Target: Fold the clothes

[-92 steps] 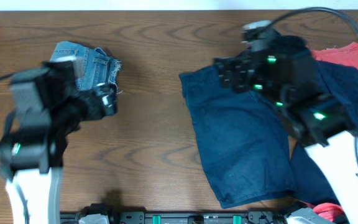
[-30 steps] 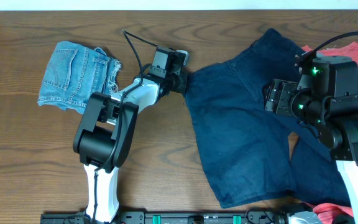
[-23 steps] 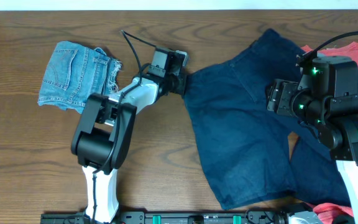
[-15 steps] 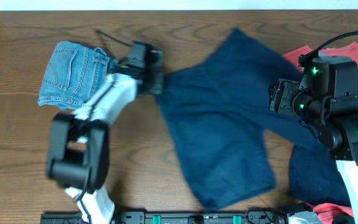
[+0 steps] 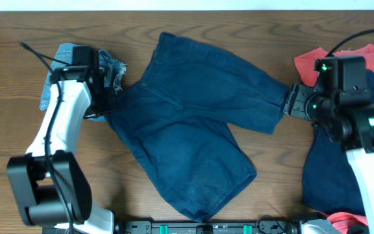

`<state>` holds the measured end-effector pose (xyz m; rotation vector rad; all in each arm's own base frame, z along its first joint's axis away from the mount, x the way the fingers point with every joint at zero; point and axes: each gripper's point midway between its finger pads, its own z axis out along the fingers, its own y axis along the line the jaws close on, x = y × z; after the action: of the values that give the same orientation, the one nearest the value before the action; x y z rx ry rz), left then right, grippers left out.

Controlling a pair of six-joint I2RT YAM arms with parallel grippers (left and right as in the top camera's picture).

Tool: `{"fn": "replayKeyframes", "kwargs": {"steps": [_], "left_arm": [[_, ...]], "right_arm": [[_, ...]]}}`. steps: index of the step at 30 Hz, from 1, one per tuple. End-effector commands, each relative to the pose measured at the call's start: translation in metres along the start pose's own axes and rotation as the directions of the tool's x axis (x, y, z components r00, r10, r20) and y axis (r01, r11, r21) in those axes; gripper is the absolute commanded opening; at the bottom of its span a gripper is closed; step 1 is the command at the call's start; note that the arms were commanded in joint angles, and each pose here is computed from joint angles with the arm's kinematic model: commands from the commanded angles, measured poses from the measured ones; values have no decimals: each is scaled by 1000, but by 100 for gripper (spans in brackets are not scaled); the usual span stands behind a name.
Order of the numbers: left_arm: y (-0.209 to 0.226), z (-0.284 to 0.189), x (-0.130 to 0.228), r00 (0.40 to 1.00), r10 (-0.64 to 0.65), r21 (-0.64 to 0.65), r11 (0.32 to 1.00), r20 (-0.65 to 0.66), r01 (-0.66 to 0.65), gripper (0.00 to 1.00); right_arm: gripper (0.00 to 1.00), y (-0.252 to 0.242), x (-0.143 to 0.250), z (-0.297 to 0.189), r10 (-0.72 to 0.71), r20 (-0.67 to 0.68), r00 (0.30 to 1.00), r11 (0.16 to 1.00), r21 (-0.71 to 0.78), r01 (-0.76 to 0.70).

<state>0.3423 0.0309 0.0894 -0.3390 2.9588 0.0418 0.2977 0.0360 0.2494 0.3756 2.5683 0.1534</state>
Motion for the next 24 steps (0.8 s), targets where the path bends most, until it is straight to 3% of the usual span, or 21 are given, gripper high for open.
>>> {"fn": "replayKeyframes", "kwargs": {"steps": [1, 5, 12, 18, 20, 24], "left_arm": [[-5, -20, -2, 999, -25, 74, 997, 44, 22, 8], [-24, -47, -3, 994, -26, 196, 981, 104, 5, 28], [-43, -98, 2, 976, -27, 327, 944, 217, -47, 50], [-42, -111, 19, 979, -24, 329, 943, 202, -44, 52], [-41, -109, 26, 985, -23, 326, 945, 172, -35, 51], [-40, -108, 29, 987, -22, 325, 945, 160, -32, 52]], "right_arm": [[59, -3, 3, 20, 42, -78, 996, 999, 21, -40], [62, 3, 18, 51, 17, -213, 977, 1000, 19, -13], [55, 4, -2, 121, 7, -219, 976, 998, 59, 6], [41, 0, 1, 189, 21, -271, 962, 996, 87, 3], [31, -5, 4, 214, 32, -286, 958, 995, 100, -4], [31, -12, 3, 242, 116, -276, 954, 989, 126, -84]]}}
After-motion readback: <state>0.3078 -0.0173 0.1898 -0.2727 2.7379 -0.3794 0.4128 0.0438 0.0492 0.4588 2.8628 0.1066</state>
